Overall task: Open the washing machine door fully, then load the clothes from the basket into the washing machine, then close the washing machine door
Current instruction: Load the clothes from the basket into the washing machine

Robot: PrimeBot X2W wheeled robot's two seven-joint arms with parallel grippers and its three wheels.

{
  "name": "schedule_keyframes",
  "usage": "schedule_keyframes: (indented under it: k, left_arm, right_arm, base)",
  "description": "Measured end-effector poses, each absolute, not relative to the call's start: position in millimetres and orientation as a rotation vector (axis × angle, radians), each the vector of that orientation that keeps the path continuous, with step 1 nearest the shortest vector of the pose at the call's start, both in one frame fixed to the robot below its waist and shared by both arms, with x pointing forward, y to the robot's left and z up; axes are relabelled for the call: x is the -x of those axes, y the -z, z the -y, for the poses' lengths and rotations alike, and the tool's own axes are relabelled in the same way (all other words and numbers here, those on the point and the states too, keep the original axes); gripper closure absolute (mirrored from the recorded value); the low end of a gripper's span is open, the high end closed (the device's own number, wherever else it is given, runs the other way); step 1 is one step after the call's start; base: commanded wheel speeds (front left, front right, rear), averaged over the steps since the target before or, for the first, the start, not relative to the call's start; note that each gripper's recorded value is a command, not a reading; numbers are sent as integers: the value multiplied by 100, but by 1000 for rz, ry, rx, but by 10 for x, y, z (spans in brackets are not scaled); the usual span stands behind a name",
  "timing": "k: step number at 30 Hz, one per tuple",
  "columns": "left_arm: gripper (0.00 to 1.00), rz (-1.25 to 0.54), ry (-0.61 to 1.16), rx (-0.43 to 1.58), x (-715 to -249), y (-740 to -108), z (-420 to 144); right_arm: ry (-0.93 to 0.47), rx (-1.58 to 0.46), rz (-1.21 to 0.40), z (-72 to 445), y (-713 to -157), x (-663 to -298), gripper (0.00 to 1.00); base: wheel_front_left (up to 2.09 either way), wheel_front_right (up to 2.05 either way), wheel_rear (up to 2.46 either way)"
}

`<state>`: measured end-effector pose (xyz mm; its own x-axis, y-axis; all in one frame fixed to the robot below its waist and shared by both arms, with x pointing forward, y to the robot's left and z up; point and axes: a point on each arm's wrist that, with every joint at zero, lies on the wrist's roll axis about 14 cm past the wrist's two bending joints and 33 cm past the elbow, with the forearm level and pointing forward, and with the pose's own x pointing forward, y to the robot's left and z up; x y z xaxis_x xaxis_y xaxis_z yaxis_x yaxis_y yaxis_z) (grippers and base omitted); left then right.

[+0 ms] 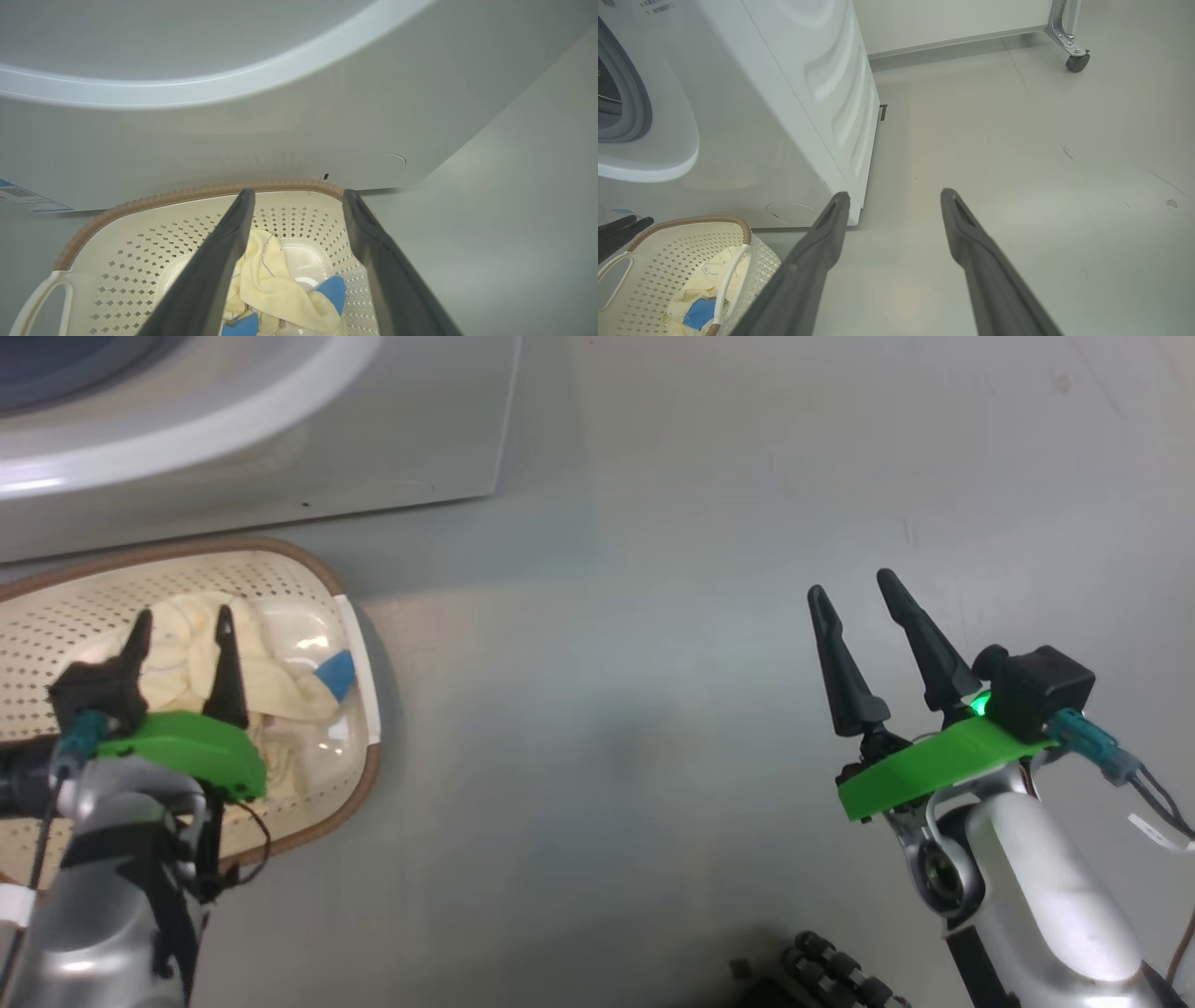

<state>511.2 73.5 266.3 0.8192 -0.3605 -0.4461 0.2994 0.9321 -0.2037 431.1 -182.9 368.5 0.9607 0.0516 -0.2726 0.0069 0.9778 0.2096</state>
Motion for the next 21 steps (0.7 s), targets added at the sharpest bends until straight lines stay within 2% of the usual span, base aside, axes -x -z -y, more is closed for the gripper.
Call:
schedule_keyframes:
  k: [11,21]
  left_arm:
    - [0,-691,365,68,-5335,-1800,-770]
    - [0,-939,362,35,-5166,-1106,-789]
  right_arm:
    - [39,-219,-347,2016,-3409,-4292,0]
    - [88,-203,-403,2169,-3247,-4192,0]
  base:
    - [0,0,0]
    - [0,0,0]
